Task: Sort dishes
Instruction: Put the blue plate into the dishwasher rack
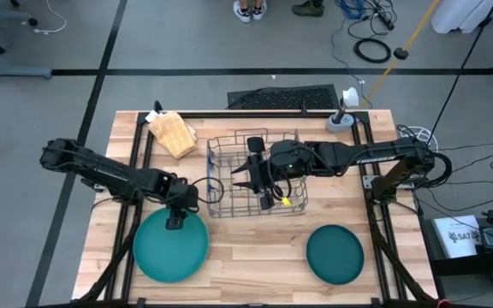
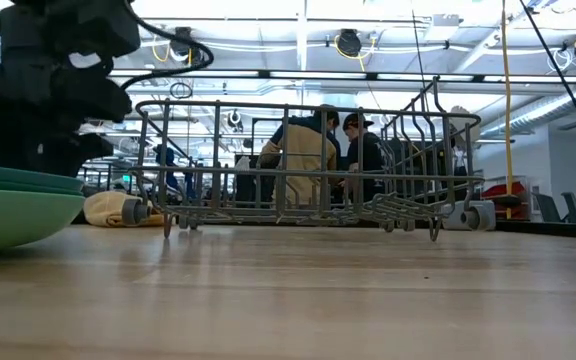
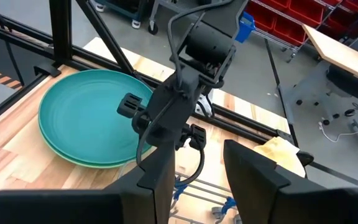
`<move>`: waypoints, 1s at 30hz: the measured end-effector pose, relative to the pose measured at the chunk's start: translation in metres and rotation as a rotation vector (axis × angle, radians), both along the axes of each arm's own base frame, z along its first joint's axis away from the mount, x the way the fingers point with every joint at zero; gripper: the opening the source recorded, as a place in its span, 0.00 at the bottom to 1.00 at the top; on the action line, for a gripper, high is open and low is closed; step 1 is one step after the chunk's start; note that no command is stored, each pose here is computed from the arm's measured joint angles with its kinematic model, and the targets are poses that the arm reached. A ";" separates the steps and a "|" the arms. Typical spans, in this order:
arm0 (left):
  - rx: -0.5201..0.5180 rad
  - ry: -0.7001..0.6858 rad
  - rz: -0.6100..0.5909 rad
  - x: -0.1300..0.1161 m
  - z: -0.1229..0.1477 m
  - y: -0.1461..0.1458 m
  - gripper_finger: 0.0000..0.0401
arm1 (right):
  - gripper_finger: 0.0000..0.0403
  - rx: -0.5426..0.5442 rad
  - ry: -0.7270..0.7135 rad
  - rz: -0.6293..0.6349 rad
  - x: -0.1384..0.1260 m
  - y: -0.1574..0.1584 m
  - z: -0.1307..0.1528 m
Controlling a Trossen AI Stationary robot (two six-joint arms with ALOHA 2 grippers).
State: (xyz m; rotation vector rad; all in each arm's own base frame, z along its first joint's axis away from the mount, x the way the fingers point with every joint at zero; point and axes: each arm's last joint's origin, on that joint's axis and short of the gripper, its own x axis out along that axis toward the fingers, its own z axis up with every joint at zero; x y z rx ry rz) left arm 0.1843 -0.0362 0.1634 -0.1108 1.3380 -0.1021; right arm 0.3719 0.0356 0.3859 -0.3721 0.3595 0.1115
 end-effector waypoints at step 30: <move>0.138 0.001 0.009 0.006 0.062 0.003 0.11 | 0.32 0.021 0.003 -0.008 0.000 0.000 0.000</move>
